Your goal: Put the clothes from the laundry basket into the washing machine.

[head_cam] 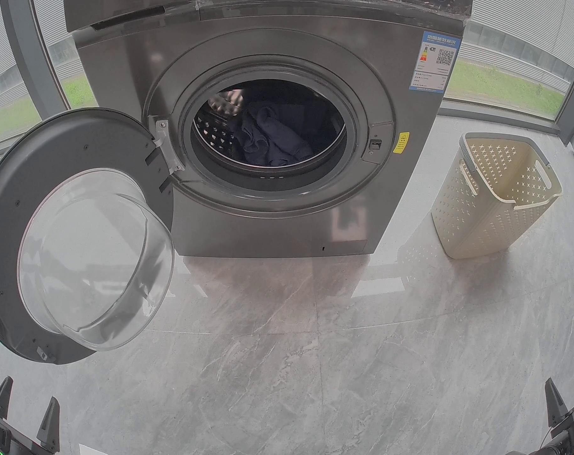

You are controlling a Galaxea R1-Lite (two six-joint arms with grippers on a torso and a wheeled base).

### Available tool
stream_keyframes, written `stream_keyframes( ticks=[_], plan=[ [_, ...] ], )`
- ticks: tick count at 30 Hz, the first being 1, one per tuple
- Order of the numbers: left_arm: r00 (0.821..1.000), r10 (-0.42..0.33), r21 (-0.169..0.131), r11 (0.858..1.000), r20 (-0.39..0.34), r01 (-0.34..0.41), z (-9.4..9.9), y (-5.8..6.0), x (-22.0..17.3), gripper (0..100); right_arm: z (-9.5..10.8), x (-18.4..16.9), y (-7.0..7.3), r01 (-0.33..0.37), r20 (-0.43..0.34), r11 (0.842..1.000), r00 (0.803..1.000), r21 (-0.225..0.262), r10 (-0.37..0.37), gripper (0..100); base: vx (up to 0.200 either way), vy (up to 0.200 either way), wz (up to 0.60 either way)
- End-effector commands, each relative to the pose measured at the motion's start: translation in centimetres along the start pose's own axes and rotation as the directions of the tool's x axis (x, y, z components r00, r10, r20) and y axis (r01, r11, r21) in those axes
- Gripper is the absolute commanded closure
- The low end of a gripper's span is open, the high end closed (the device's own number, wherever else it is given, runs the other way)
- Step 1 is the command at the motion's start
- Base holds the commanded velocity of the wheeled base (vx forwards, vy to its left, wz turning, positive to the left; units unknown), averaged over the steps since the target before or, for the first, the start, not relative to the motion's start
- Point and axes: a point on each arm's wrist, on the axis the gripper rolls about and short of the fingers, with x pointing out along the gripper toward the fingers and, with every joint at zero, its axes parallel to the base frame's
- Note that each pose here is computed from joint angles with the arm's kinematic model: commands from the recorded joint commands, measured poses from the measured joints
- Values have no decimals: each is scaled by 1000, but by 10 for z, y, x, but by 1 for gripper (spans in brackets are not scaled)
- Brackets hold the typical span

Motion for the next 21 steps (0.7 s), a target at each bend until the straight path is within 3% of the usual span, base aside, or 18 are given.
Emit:
stream_keyframes(
  ticks=[1, 13, 19, 21],
  plan=[
    [1000, 1, -1, 1000, -8, -1, -5, 0, 1, 0, -5, 1, 0, 0, -12, 1000, 1000, -1, 0, 0, 0, 200, 0],
    [1000, 1, -3, 1000, -5, -1, -5, 0, 0, 0, -5, 1, 0, 0, -12, 1000, 1000, -1, 0, 0, 0, 200, 0],
    [1000, 0, -7, 1000, -7, 0, -5, 0, 1, 0, -5, 1, 0, 0, -12, 1000, 1000, -1, 0, 0, 0, 0, 0],
    [1000, 0, -9, 1000, -7, 0, -5, 0, 1, 0, -5, 1, 0, 0, -12, 1000, 1000, -1, 0, 0, -200, 0, 0]
  ],
)
